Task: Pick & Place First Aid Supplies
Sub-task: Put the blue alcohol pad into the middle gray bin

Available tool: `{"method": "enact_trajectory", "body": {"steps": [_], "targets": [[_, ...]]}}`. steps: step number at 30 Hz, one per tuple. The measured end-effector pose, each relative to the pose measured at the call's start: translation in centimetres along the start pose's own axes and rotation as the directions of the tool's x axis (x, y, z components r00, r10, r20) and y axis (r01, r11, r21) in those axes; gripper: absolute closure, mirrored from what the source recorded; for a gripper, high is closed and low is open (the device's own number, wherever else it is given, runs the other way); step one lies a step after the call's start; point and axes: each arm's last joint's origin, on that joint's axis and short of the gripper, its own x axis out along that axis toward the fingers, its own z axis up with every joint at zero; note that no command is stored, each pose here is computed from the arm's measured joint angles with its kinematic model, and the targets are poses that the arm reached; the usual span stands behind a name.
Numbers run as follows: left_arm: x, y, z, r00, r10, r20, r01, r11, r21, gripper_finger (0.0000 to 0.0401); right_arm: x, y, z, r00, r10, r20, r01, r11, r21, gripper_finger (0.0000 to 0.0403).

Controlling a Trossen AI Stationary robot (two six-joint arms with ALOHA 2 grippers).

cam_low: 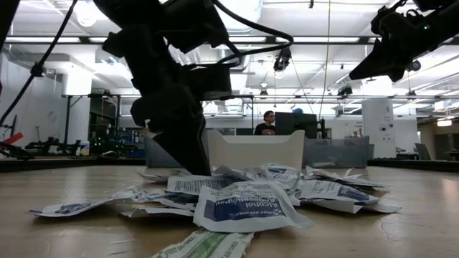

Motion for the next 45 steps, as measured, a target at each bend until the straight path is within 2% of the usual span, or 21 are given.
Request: {"method": "enact_trajectory", "body": {"steps": [9, 14, 21, 31, 37, 39, 41, 43, 45], "targets": [[0.1, 0.2, -0.2, 0.998, 0.069, 0.004, -0.068, 0.997, -0.021, 0.0396, 0.0, 0.0, 0.0, 1.0, 0.0, 0.0, 0.0, 1.0, 0.003, 0.0364], [0.1, 0.3, -0.1, 0.996, 0.089, 0.011, -0.088, 0.996, -0.029, 0.04, 0.0, 0.0, 0.0, 1.0, 0.0, 0.0, 0.0, 1.0, 0.003, 0.0364], [-0.8, 0.1, 1.2, 0.993, 0.105, 0.05, -0.105, 0.994, -0.02, 0.0401, 0.0, 0.0, 0.0, 1.0, 0.0, 0.0, 0.0, 1.0, 0.003, 0.0364], [-4.1, 0.0, 3.0, 0.996, 0.063, 0.07, -0.065, 0.998, 0.022, 0.0401, 0.0, 0.0, 0.0, 1.0, 0.001, 0.0, -0.001, 1.0, 0.0, 0.0364], [-5.9, -0.1, 4.1, 0.988, 0.045, 0.15, -0.048, 0.999, 0.018, 0.0401, 0.0, 0.0, 0.0, 1.0, 0.001, -0.001, -0.001, 1.0, -0.001, 0.0364], [-6.3, -0.1, 4.7, 0.975, 0.072, 0.21, -0.076, 0.997, 0.008, 0.0401, 0.0, 0.0, 0.0, 1.0, 0.0, -0.002, 0.0, 1.0, -0.001, 0.0364], [-7.2, 0.0, 5.8, 0.942, 0.133, 0.308, -0.136, 0.991, -0.01, 0.0401, 0.0, 0.0, 0.0, 1.0, 0.0, -0.002, 0.0, 1.0, -0.001, 0.0364], [-8.3, 0.2, 7.0, 0.895, 0.224, 0.386, -0.229, 0.973, -0.033, 0.0401, 0.0, 0.0, -0.1, 1.0, 0.0, -0.002, 0.0, 1.0, -0.001, 0.0364], [-9.4, 0.8, 8.1, 0.844, 0.328, 0.424, -0.343, 0.938, -0.041, 0.0401, 0.0, 0.0, -0.1, 1.0, 0.0, -0.003, 0.0, 1.0, -0.001, 0.0365]]}}
